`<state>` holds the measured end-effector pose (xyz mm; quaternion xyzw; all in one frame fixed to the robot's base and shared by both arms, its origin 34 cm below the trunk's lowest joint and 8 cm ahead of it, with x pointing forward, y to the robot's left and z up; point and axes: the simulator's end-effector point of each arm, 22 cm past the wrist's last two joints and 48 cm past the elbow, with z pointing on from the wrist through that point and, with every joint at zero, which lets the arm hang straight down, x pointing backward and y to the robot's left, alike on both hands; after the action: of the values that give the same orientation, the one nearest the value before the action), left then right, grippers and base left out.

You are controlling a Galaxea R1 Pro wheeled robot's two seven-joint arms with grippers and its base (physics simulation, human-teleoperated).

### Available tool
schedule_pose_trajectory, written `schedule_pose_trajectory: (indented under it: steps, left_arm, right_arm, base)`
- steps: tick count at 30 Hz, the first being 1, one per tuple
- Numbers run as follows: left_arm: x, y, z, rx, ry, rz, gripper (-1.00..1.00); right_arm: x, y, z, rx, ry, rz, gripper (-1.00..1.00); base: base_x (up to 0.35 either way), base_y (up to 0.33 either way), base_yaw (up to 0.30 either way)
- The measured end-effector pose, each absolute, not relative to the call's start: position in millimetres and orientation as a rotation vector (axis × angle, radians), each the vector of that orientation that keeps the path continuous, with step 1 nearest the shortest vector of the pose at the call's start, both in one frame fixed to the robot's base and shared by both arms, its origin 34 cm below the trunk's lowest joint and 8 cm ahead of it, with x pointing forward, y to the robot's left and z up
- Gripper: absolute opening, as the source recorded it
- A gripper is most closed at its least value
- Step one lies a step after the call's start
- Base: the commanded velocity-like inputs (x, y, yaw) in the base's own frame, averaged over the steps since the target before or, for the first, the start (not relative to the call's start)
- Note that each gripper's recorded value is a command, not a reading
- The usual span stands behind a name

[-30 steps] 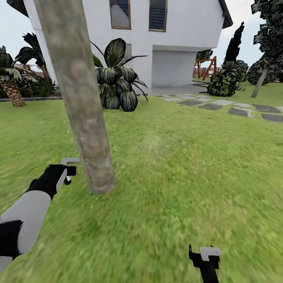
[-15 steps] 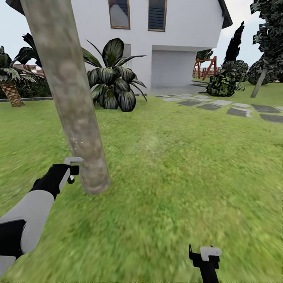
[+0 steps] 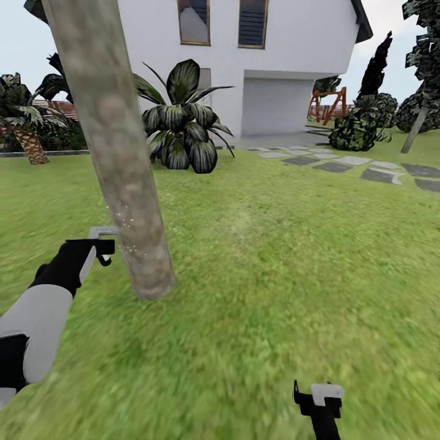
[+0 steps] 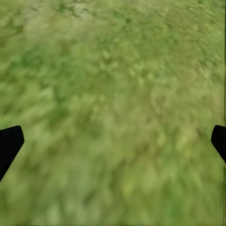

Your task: In the garden, pick up the pesticide atomizer on the floor and spray pesticide onto both trees until each tree trunk is fully covered.

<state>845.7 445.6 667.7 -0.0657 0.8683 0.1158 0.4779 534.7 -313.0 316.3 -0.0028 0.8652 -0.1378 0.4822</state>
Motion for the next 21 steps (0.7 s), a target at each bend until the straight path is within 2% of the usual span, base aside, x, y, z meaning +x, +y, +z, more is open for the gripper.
schedule_pose_trajectory:
  steps: [8, 16, 21]
  left_arm:
    - [837.2, 448.4, 647.5, -0.164, 2.152, 0.287, -1.0]
    - [811.7, 451.4, 601.3, -0.165, 2.219, 0.307, -1.0]
    - [805.5, 452.3, 590.5, -0.167, 2.236, 0.311, -1.0]
  right_arm:
    - [534.9, -313.4, 316.4, -0.007, 2.108, -0.337, 1.0]
    - [534.9, -313.4, 316.8, -0.007, 2.108, -0.337, 1.0]
    - [534.9, -313.0, 316.5, -0.007, 2.108, -0.336, 1.0]
  base:
    - [0.008, -0.271, 0.0]
    - [0.177, -0.231, 0.0]
    - [0.029, -0.266, 0.018]
